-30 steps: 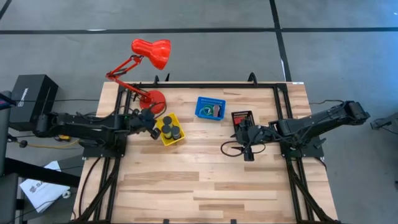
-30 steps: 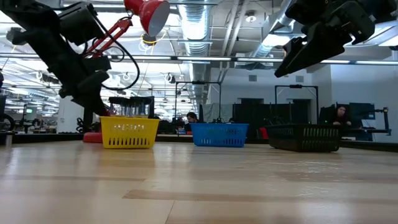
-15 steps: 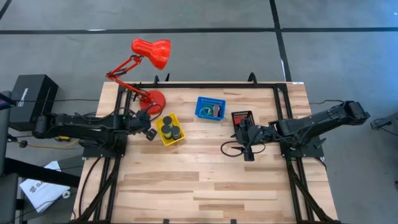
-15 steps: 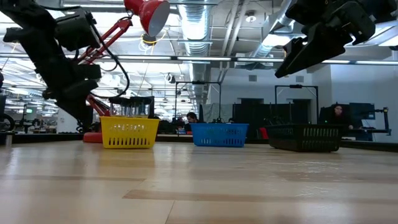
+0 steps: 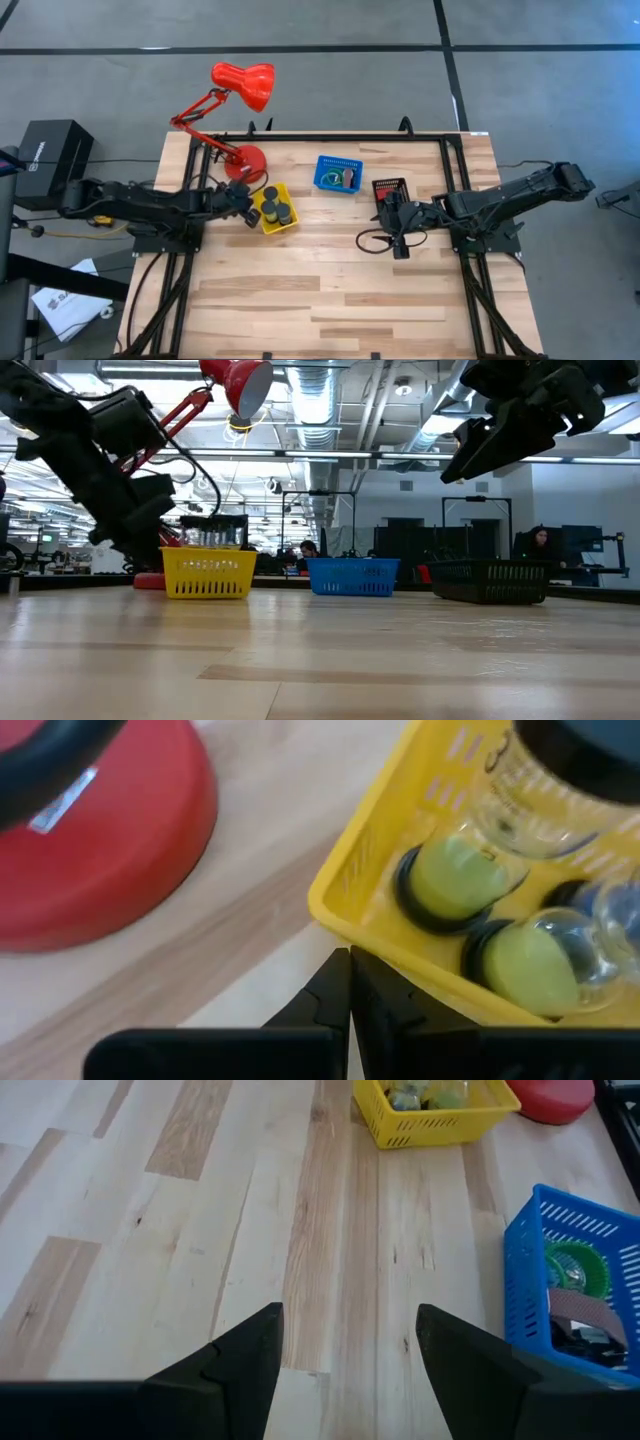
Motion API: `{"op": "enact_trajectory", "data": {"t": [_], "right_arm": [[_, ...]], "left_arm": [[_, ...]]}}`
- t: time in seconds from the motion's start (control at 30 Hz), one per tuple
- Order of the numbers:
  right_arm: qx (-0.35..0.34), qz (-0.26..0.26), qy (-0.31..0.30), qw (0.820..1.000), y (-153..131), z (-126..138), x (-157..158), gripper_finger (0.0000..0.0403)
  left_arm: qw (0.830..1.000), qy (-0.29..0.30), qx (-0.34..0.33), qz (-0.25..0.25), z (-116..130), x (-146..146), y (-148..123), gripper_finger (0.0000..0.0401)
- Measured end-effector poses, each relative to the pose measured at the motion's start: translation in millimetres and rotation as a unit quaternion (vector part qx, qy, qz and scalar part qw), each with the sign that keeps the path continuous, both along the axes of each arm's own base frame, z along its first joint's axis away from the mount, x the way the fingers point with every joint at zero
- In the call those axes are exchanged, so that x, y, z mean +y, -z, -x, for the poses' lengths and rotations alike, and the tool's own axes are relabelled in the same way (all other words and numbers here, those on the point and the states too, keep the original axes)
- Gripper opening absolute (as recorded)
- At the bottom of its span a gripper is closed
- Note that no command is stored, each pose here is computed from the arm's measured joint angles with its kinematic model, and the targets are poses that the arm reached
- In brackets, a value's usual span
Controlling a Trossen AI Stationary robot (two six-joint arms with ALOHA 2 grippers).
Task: Pick & Place Office items
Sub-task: Adjust the yellow bin on the table
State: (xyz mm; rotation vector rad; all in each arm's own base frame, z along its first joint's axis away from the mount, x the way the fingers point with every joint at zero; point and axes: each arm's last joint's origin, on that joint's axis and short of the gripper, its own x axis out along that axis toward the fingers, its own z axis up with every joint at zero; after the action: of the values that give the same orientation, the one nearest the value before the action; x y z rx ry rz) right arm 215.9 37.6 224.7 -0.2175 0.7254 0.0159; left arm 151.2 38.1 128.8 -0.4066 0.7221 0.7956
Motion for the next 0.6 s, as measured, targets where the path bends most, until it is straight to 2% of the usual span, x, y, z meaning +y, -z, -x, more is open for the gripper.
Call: {"op": "enact_trajectory", "data": {"t": [0.33, 0.47, 0.6], "right_arm": [[-0.002, 0.000, -0.001, 1.000, 0, 0, 0, 0.0221], [-0.001, 0.000, -0.001, 1.000, 0, 0, 0, 0.0221], [0.000, 0.000, -0.001, 1.000, 0, 0, 0, 0.0221]], "left_arm": [[0.999, -0.007, -0.033, -0.017, -18, 13, 7, 0.0000], [0.999, 0.024, -0.046, -0.002, -28, 13, 14, 0.0000], [0.999, 0.012, -0.046, -0.017, -29, 14, 13, 0.0000]]}}
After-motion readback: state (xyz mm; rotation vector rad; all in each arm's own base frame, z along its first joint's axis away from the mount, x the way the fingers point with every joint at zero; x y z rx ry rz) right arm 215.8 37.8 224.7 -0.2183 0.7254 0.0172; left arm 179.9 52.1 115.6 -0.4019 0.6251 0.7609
